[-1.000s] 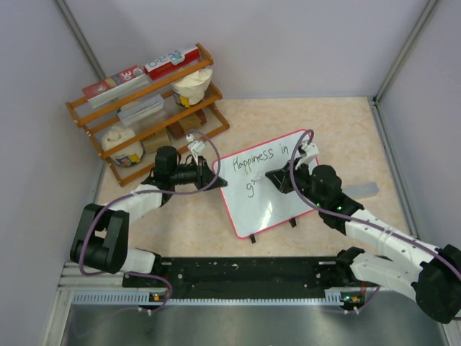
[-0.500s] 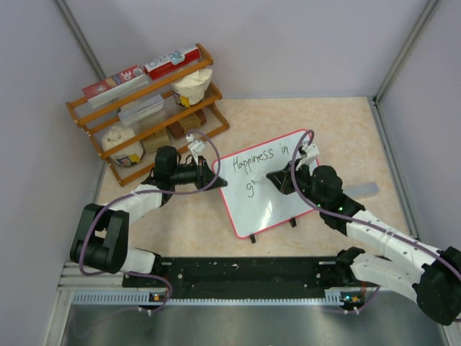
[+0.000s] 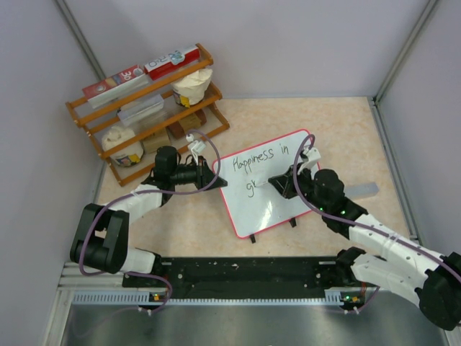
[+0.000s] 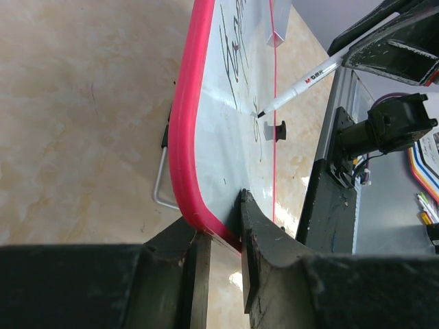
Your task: Write a sentence on the whiteboard
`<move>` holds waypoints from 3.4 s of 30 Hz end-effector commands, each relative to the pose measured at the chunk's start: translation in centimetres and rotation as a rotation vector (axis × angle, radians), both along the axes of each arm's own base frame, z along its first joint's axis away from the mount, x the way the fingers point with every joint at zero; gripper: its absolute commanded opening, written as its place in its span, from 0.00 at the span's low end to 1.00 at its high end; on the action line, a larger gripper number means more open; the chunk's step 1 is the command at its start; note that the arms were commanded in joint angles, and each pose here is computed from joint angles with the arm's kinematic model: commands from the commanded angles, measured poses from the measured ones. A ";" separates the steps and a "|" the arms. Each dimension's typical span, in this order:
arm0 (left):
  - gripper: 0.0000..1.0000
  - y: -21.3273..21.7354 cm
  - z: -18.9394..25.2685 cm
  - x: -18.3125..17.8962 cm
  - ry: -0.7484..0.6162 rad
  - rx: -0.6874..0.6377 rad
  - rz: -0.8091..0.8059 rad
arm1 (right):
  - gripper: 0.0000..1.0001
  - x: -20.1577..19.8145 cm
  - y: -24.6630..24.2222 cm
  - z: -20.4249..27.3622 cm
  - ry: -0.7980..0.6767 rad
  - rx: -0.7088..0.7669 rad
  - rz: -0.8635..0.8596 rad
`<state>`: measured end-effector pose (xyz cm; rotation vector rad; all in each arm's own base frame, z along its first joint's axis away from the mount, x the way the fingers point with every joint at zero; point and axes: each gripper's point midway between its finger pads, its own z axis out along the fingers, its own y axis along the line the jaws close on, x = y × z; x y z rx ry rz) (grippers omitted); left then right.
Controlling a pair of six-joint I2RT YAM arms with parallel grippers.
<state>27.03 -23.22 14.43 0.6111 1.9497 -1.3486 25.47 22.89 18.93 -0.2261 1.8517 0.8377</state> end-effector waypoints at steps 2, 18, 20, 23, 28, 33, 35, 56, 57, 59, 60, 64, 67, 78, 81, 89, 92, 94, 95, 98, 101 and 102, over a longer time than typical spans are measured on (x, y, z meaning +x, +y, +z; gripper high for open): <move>0.00 0.1 -2.4 -0.3 -0.077 0.084 -0.021 | 0.00 0.1 -0.5 -0.4 -0.010 -0.027 -0.012; 0.00 0.0 -2.3 -0.3 -0.076 0.082 -0.027 | 0.00 2.0 -0.1 2.9 -0.074 0.021 -0.053; 0.00 0.0 -2.3 -0.3 -0.076 0.082 -0.027 | 0.00 2.2 0.0 3.1 -0.077 0.027 -0.057; 0.00 0.0 -2.3 -0.3 -0.078 0.083 -0.024 | 0.00 2.5 -0.1 3.1 -0.074 0.026 -0.068; 0.00 0.0 -2.3 -0.4 -0.076 0.082 -0.026 | 0.00 2.9 -0.3 3.0 -0.072 0.021 -0.083; 0.00 0.0 -2.4 -0.3 -0.075 0.083 -0.026 | 0.00 3.0 -0.6 2.8 -0.059 0.013 -0.090; 0.00 0.0 -2.2 -0.3 -0.078 0.082 -0.025 | 0.00 3.1 -0.9 2.8 -0.061 0.012 -0.098; 0.00 0.0 -2.2 -0.3 -0.079 0.083 -0.024 | 0.00 1.5 -0.8 3.3 -0.065 0.050 -0.049; 0.00 0.0 -2.4 -0.4 -0.075 0.085 -0.023 | 0.00 1.5 -0.7 3.6 -0.073 0.060 -0.045; 0.00 0.1 -2.3 -0.3 -0.080 0.087 -0.020 | 0.00 1.2 -0.7 4.8 -0.094 0.094 -0.039; 0.00 0.0 -2.3 -0.3 -0.081 0.086 -0.021 | 0.00 1.1 -0.7 5.0 -0.098 0.101 -0.038; 0.00 0.0 -2.2 -0.4 -0.080 0.084 -0.023 | 0.00 1.0 -0.9 5.0 -0.095 0.094 -0.043; 0.00 0.0 -2.2 -0.3 -0.083 0.085 -0.021 | 0.00 1.2 -1.1 4.0 -0.076 0.073 -0.057; 0.00 0.0 -2.2 -0.3 -0.080 0.082 -0.024 | 0.00 1.7 -1.5 1.3 -0.032 0.015 -0.087; 0.00 0.0 -2.3 -0.3 -0.080 0.085 -0.022 | 0.00 1.7 -1.6 1.0 -0.027 0.004 -0.091; 0.00 0.0 -2.3 -0.4 -0.080 0.083 -0.023 | 0.00 1.5 -1.2 0.6 -0.022 0.006 -0.062; 0.00 0.0 -2.2 -0.3 -0.079 0.081 -0.027 | 0.00 1.3 -0.9 0.6 -0.021 0.010 -0.044; 0.00 0.0 -2.2 -0.4 -0.080 0.082 -0.024 | 0.00 1.2 -0.8 0.5 -0.017 0.007 -0.035; 0.00 0.0 -2.3 -0.4 -0.080 0.082 -0.024 | 0.00 1.1 -0.8 0.4 -0.013 0.005 -0.032; 0.00 0.0 -2.3 -0.4 -0.078 0.082 -0.025 | 0.00 0.9 -0.9 0.0 -0.005 -0.001 -0.027; 0.00 0.0 -2.2 -0.4 -0.079 0.082 -0.025 | 0.00 0.6 -1.0 -0.3 0.001 -0.006 -0.022; 0.00 0.0 -2.1 -0.3 -0.084 0.081 -0.024 | 0.00 0.5 -1.0 -0.5 0.006 -0.010 -0.022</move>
